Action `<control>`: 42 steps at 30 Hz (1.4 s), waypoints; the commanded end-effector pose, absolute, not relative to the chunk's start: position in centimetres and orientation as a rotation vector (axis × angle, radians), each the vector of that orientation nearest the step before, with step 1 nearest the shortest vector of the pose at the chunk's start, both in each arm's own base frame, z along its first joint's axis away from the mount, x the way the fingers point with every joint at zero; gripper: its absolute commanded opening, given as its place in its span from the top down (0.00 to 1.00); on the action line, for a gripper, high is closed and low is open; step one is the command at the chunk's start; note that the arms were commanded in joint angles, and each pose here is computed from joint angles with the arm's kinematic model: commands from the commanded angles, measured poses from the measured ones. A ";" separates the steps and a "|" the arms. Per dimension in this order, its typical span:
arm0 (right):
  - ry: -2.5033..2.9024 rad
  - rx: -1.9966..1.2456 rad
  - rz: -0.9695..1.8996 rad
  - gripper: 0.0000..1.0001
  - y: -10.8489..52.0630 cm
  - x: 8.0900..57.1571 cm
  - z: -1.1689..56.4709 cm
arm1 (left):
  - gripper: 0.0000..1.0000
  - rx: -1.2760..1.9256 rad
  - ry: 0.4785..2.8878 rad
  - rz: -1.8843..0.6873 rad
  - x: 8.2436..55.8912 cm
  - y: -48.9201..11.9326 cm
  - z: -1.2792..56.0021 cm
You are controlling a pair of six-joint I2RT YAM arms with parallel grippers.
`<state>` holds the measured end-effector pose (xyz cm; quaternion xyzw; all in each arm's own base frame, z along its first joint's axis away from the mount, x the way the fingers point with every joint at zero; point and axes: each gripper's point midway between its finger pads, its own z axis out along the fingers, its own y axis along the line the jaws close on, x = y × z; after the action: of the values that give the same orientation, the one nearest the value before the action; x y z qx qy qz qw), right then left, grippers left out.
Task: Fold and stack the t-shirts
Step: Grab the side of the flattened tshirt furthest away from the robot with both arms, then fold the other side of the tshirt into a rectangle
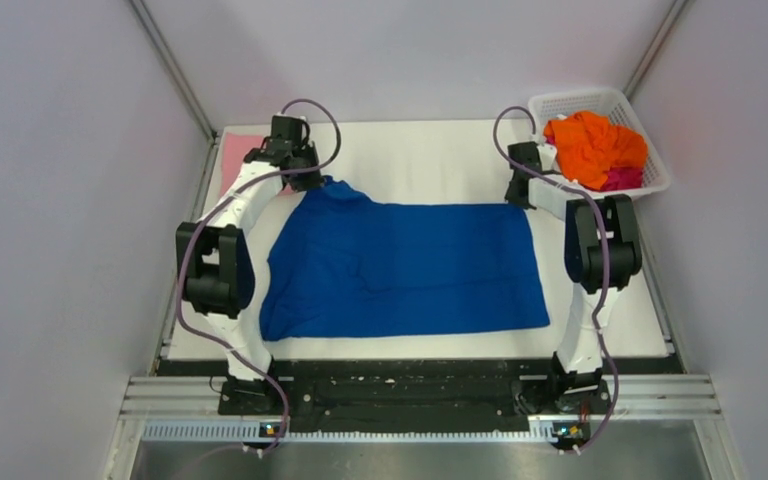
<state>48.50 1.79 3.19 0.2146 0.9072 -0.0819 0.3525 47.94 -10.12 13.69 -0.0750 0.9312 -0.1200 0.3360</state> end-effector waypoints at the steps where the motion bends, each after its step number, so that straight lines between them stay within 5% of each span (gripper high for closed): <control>1: 2.255 0.486 -0.157 1.00 1.9 49.2 8.4 | 1.00 -0.201 2.370 -0.331 44.9 -10.0 17.4; 17: 2.179 0.389 -0.128 1.00 1.9 44.1 12.7 | 1.00 -0.442 2.281 -0.290 29.4 -6.6 17.7; 35: 2.188 0.357 -0.009 1.00 4.1 41.2 11.9 | 1.00 -0.720 2.380 -0.578 17.3 -8.6 11.4; 40: 2.184 0.379 0.011 0.97 4.1 39.8 11.4 | 0.79 -0.771 2.417 -0.603 16.0 -8.8 9.3; 42: 2.200 0.400 0.007 0.93 3.9 39.1 10.8 | 0.63 -0.778 2.430 -0.595 15.8 -8.8 9.3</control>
<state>39.21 3.64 9.61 0.1442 0.8979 -0.0075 0.4158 16.02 -8.21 9.10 -0.2729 0.8999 -0.2052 0.2713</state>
